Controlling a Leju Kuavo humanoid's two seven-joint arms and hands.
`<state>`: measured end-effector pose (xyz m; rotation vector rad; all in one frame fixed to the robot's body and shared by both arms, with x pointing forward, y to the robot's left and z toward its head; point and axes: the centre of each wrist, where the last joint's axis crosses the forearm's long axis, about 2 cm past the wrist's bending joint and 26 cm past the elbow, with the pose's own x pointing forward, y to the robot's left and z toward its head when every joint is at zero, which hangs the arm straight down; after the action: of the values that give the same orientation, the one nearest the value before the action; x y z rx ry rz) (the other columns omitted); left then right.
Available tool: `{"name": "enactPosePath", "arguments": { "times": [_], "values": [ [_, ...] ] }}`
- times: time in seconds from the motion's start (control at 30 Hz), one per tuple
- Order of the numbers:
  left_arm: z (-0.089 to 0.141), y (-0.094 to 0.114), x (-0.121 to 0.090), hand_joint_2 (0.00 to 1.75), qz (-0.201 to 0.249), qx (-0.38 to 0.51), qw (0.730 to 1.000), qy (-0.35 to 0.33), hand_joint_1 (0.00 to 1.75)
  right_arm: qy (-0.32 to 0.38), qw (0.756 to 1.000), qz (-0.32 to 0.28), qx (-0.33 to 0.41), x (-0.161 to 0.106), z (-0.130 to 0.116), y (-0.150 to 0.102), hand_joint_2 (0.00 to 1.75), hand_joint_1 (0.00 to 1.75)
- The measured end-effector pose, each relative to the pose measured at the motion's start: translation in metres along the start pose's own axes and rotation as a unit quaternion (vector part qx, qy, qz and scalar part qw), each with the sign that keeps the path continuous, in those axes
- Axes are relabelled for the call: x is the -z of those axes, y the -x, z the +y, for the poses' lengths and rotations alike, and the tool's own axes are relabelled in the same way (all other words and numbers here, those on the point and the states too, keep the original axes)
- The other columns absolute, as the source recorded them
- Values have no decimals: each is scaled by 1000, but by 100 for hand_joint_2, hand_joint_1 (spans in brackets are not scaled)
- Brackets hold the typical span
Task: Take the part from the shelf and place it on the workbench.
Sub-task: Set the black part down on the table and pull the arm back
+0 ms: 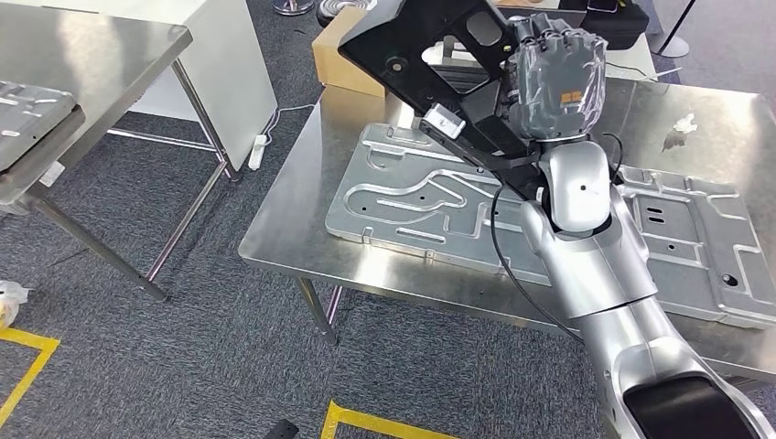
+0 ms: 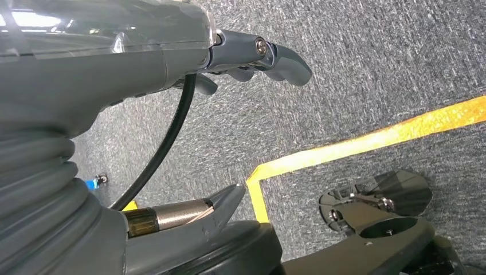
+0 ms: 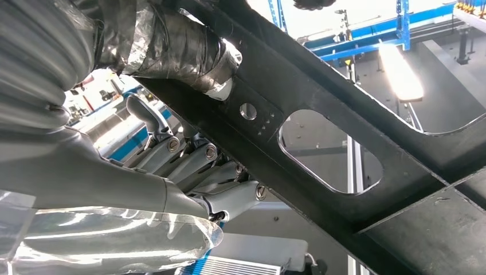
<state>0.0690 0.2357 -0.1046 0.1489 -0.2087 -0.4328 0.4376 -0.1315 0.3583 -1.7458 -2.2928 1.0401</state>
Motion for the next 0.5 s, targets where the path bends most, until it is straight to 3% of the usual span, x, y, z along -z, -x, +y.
{"name": "enactPosePath", "arguments": {
  "times": [0.5],
  "values": [
    [0,0,0,175,0,5,1000,0,0,-5,1000,5,5,-2,1,-3,175,175]
  ]
}}
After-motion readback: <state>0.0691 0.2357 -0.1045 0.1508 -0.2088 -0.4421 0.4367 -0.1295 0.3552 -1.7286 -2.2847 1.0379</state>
